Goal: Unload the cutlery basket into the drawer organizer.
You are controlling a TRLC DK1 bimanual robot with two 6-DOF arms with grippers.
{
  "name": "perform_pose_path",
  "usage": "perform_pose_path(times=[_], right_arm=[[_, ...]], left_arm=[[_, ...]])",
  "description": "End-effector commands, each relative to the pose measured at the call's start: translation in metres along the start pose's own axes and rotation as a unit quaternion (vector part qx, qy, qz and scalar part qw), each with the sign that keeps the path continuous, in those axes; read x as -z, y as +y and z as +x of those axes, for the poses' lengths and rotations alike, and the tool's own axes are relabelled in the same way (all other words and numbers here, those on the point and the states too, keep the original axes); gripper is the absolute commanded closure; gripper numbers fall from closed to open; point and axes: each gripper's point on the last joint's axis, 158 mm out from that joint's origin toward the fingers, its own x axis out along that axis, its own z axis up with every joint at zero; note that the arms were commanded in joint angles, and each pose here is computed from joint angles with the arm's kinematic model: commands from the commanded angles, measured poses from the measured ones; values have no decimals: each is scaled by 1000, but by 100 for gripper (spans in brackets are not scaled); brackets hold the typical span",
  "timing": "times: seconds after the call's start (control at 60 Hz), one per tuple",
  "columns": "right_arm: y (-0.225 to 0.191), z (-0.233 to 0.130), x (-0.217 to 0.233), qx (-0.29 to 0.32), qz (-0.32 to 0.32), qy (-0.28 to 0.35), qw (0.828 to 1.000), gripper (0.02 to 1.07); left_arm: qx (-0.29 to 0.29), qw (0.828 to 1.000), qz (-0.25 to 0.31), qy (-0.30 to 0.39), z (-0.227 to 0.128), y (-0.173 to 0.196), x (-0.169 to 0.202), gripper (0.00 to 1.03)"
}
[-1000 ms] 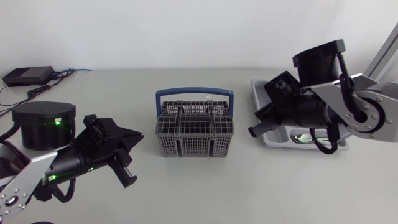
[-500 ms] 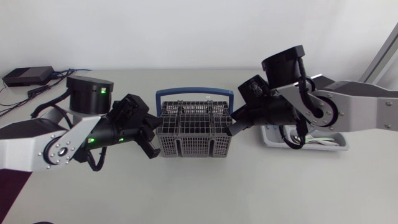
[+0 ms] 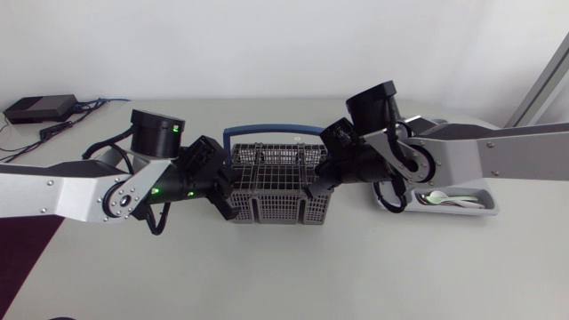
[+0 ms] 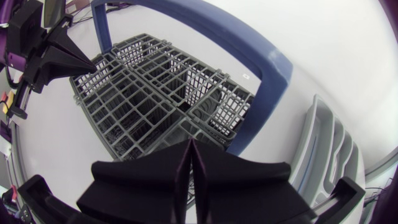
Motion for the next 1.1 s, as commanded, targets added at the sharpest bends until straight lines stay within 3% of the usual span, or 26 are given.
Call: perform_pose_path(times=[0.0, 0.15, 0.35, 0.733, 1.083], right_arm=[[5, -6, -6, -3, 12, -8, 1000, 102], [5, -41, -23, -1, 13, -40, 999, 102], [-3, -57, -2, 9, 15, -34, 999, 102], [-53, -35, 37, 45, 51, 5, 998, 102], [-34, -1, 24, 35, 43, 14, 998, 102]], left_arm=[[0, 1000, -18, -1, -1, 4, -1, 80], [-7, 999, -19, -25, -30, 8, -15, 80], [-31, 999, -29, -33, -56, 34, -3, 80], [-25, 999, -47, 0, -27, 51, 30, 80], [-10, 999, -42, -1, -12, 44, 25, 80]])
